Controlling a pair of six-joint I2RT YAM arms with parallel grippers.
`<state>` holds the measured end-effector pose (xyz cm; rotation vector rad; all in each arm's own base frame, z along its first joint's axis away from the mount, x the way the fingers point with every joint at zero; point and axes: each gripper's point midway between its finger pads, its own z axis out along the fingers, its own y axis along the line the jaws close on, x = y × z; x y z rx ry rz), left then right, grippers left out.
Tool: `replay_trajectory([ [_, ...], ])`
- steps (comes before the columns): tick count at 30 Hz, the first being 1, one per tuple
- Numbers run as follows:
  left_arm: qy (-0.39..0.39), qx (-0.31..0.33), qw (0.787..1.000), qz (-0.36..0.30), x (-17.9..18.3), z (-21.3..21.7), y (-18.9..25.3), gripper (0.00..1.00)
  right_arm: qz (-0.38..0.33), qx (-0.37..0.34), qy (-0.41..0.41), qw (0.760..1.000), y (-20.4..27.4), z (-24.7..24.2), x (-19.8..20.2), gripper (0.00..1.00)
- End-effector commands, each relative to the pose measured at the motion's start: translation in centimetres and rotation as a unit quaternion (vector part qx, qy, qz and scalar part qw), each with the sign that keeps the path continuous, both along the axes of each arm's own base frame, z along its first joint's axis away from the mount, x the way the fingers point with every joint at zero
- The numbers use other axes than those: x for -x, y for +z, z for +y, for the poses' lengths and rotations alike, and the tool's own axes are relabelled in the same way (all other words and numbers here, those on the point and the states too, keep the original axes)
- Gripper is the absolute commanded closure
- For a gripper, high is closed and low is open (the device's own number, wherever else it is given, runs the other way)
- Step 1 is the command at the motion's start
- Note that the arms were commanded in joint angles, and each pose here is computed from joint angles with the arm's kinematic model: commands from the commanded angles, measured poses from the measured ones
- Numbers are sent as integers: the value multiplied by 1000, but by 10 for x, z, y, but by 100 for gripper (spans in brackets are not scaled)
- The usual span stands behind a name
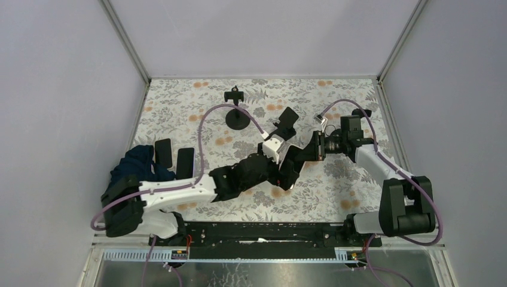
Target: Place the phone on the phone stand
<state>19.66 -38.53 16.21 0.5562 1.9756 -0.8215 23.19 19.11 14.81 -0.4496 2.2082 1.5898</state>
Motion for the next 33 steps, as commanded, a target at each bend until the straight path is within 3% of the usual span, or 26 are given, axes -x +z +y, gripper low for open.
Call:
replay_trajectory([
  [1,-22,77,995,-59,6,2,61,1,-105,-41,24,993,49,-1,-4,100],
  [6,19,68,988,-135,-15,45,119,1,-196,10,16,981,77,-7,-27,100],
  [10,35,73,982,-168,-56,90,157,1,-260,41,-29,964,114,-12,-67,100],
  [17,73,81,981,-157,-111,177,154,1,-341,66,-127,929,166,-21,-142,100],
  [21,78,49,981,-172,-109,192,132,1,-344,74,-138,926,164,-22,-171,100],
  [33,117,6,971,-210,-104,217,136,1,-284,82,-130,946,110,-16,-223,100],
])
